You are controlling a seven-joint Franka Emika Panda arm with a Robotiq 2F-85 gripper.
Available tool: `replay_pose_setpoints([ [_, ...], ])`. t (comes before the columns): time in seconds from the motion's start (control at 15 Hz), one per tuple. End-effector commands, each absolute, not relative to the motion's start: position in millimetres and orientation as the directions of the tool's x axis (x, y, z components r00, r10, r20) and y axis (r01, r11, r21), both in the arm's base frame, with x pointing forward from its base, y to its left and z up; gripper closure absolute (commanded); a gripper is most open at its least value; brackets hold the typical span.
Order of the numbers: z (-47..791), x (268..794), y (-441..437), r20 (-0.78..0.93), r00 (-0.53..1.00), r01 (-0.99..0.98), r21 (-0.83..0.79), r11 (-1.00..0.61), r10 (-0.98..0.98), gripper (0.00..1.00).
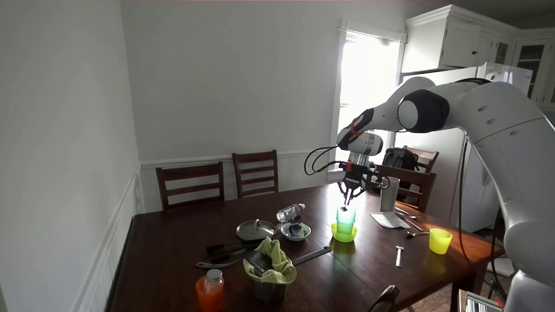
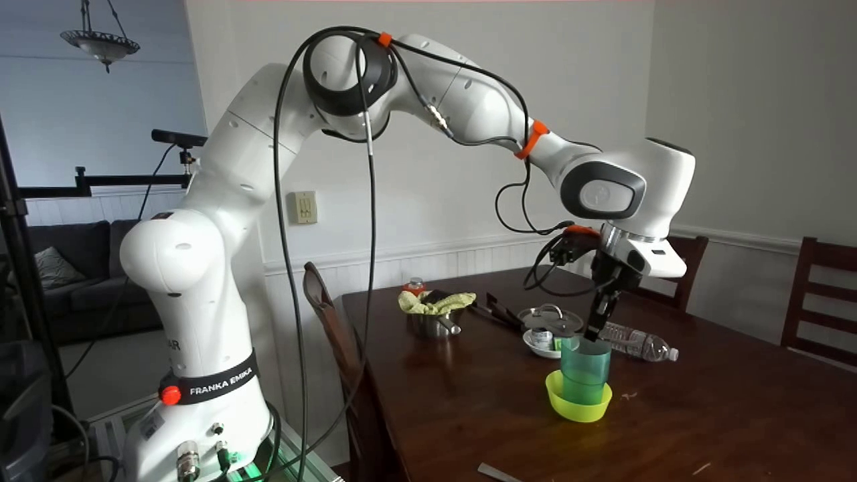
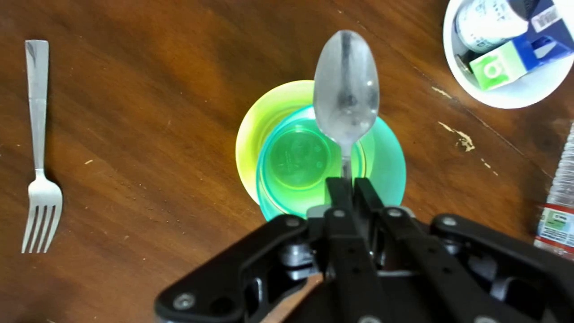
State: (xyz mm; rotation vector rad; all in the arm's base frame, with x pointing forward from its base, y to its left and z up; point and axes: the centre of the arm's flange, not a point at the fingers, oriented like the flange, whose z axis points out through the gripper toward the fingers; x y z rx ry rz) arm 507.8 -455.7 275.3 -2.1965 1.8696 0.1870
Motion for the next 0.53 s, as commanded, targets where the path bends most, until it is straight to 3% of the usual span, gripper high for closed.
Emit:
replay_pose_setpoints([
  [0.0,272.6,518.0,-463.1,-0.285,0.152,-0.985,-0.125,-0.120,-0.946,0.98],
  [0.47,267.5,521.6,-463.0,-0.301,0.148,-0.986,-0.115,-0.118,-0.942,0.98],
])
